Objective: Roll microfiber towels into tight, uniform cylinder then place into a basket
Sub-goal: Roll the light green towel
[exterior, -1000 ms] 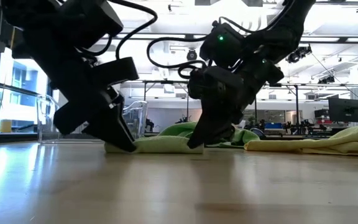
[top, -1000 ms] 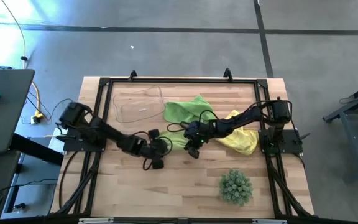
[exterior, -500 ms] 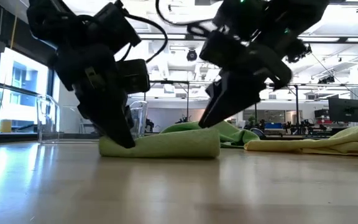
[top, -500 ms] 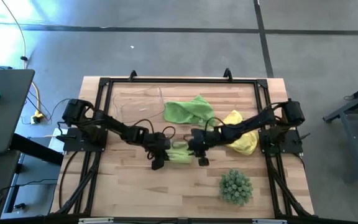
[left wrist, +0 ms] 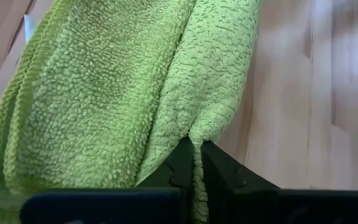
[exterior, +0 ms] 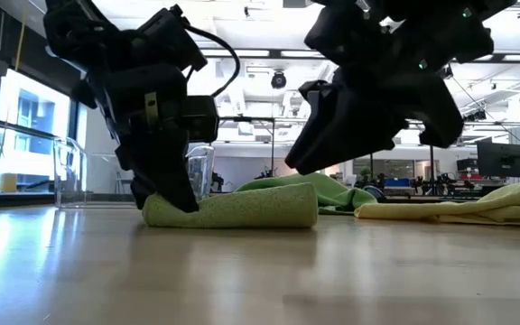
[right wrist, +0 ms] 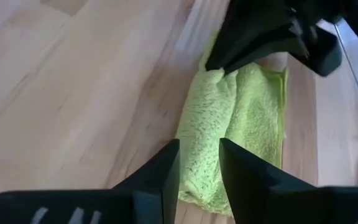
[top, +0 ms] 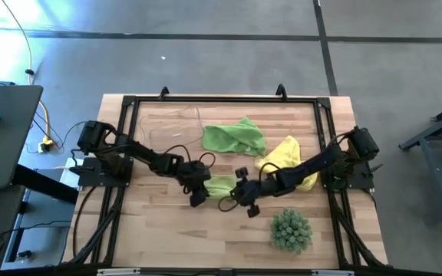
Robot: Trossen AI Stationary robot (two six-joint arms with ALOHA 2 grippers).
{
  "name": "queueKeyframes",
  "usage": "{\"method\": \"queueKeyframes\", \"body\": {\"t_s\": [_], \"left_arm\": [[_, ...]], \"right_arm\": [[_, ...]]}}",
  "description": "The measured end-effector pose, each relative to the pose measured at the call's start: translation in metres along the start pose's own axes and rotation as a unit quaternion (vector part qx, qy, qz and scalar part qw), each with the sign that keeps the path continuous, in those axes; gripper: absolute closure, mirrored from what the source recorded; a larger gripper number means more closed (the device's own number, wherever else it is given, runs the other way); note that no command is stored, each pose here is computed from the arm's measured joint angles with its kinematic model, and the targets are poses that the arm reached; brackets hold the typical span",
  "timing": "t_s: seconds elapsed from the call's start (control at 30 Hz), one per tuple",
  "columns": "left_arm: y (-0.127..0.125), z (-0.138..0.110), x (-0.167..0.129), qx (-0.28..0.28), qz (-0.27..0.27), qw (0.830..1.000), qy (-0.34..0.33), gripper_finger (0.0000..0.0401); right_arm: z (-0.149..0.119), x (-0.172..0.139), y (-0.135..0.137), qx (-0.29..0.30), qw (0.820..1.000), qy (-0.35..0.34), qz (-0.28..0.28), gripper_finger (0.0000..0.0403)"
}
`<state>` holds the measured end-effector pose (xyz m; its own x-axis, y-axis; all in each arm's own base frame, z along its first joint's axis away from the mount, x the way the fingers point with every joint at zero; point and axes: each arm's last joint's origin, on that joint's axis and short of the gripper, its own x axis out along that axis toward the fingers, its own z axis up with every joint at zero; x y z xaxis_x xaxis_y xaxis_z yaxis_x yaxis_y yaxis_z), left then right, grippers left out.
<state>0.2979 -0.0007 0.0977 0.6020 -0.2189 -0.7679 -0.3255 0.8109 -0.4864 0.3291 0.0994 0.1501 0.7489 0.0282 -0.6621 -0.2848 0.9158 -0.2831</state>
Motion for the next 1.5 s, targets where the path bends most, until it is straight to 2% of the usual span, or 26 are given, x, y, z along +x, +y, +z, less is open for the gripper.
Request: {"method": "queueKeyframes", "body": {"t_s": [0.17,0.3,0.37,0.5,0.67,0.87,0.93,1.1,1.23,1.37,1.5], "left_arm": [[-0.002,-0.001,0.000,-0.008,0.004,1.000,-0.004,0.0390],[-0.002,0.000,0.000,-0.018,0.005,1.000,-0.005,0.0390],[-0.002,-0.001,0.000,-0.019,0.005,1.000,-0.006,0.0389],[-0.002,-0.001,0.001,-0.020,0.000,1.000,-0.002,0.0389],[-0.005,0.001,-0.004,-0.006,-0.009,1.000,-0.005,0.0381],[-0.011,0.002,-0.019,0.059,-0.009,0.998,-0.009,0.0336],[-0.014,0.002,-0.027,0.088,-0.007,0.996,-0.004,0.0320],[-0.025,0.000,-0.046,0.159,-0.007,0.987,-0.009,0.0290],[-0.045,-0.004,-0.050,0.257,-0.003,0.965,-0.047,0.0285],[-0.060,-0.014,-0.042,0.329,0.053,0.940,-0.074,0.0284],[-0.063,-0.028,-0.029,0.358,0.136,0.920,-0.078,0.0284]], "right_arm": [[-0.004,0.006,0.003,0.058,0.998,0.007,0.012,0.0253],[-0.012,0.018,0.008,0.057,0.998,0.020,0.027,0.0217],[-0.018,0.024,0.009,0.051,0.998,0.034,0.017,0.0210],[-0.024,0.031,0.009,0.061,0.997,0.049,-0.010,0.0222],[-0.027,0.034,0.001,0.145,0.988,0.054,0.004,0.0279],[-0.031,0.037,-0.015,0.242,0.967,0.058,0.052,0.0374],[-0.033,0.037,-0.020,0.271,0.958,0.062,0.065,0.0392],[-0.041,0.039,-0.038,0.348,0.929,0.074,0.102,0.0386],[-0.045,0.040,-0.050,0.394,0.908,0.080,0.115,0.0391],[-0.048,0.040,-0.056,0.419,0.896,0.082,0.121,0.0391],[-0.049,0.040,-0.058,0.426,0.892,0.082,0.124,0.0391]]}}
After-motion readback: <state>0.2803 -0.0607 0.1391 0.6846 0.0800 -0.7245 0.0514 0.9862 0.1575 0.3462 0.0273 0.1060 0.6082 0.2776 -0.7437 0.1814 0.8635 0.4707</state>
